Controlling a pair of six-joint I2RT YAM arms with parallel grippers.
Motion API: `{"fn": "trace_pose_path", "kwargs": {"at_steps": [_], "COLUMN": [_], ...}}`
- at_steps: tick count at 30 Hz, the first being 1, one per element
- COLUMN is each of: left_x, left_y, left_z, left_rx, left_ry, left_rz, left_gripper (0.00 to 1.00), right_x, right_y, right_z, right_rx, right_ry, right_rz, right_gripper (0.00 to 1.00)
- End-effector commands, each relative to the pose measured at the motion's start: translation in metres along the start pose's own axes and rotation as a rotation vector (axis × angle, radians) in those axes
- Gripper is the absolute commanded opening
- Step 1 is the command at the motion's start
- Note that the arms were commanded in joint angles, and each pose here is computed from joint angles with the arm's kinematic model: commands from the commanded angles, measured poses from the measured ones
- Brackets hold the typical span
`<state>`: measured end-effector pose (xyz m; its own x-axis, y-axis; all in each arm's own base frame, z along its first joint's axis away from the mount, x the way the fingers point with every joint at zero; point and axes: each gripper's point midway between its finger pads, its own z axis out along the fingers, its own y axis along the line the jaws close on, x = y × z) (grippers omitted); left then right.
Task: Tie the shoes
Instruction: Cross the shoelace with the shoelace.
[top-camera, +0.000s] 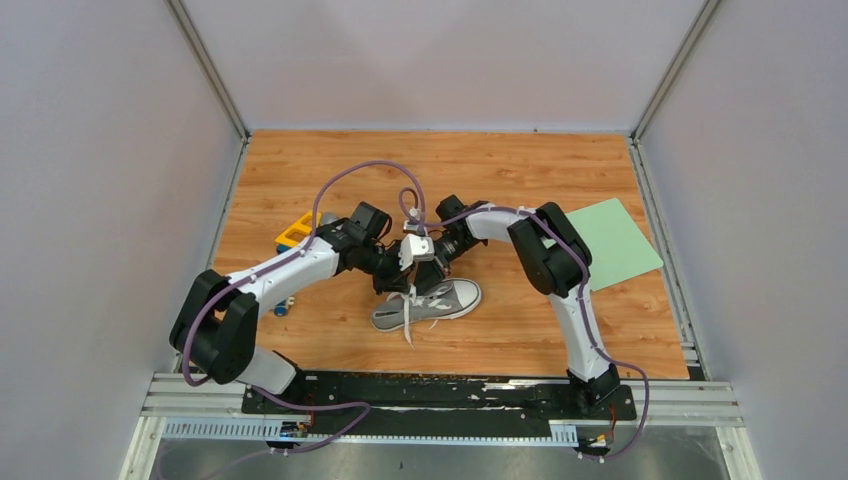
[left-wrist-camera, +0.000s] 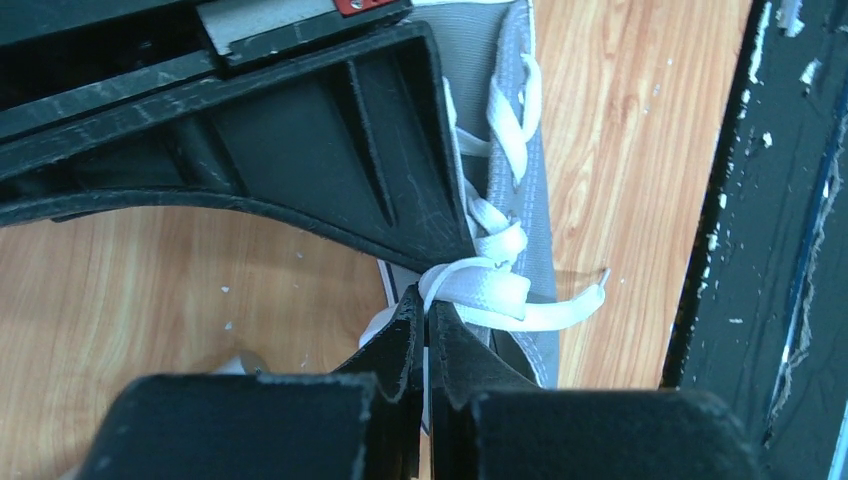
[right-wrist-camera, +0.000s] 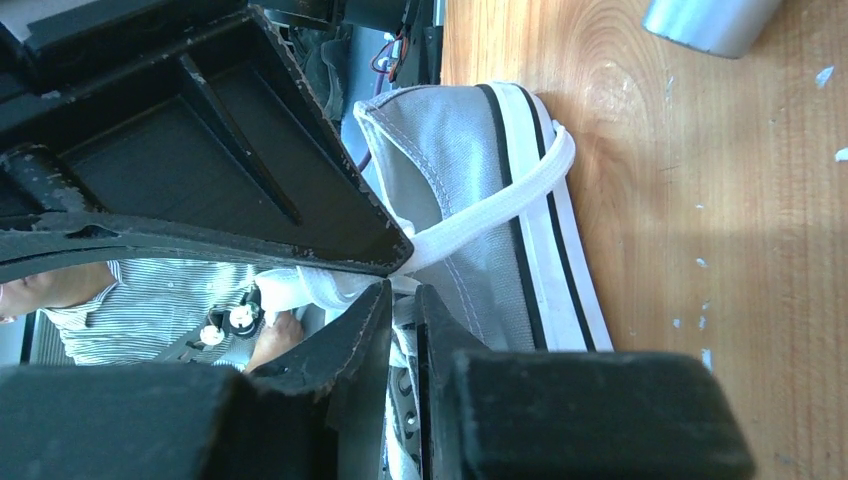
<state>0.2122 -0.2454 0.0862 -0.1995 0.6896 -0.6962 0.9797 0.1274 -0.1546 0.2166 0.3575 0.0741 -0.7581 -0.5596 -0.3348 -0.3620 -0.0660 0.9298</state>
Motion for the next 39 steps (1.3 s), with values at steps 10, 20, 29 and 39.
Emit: {"fn": "trace_pose_path", "kwargs": {"at_steps": [10,20,29,39], "left_x": [-0.024,-0.033,-0.029,-0.031], "left_y": [0.02,0.021,0.001,0.006], "left_z": [0.0,-0.008,-0.023,-0.019], "left_rx": [-0.122,-0.118,-0.007,0.085], "left_ry": [-0.072,-0.058,-0.014,0.003], "left_rz": [-0.187,-0.199,0.1,0.417], "left_gripper": [0.0,0.02,0.4,0.5], "right_x": [-0.009,-0.009,-0.009,-0.009], "right_y": [0.006,0.011,0.01,0.01], "right_z": [0.009,0.008,0.006,0.006], "right_rx": [-0.08,-0.104,-0.111,-0.112], "right_ry": [0.003,-0.002,-0.009,-0.008], "right_rz": [-0.031,-0.048,-0.038,-0.034], "right_gripper": [0.22,0.25,0.25,0.25]}}
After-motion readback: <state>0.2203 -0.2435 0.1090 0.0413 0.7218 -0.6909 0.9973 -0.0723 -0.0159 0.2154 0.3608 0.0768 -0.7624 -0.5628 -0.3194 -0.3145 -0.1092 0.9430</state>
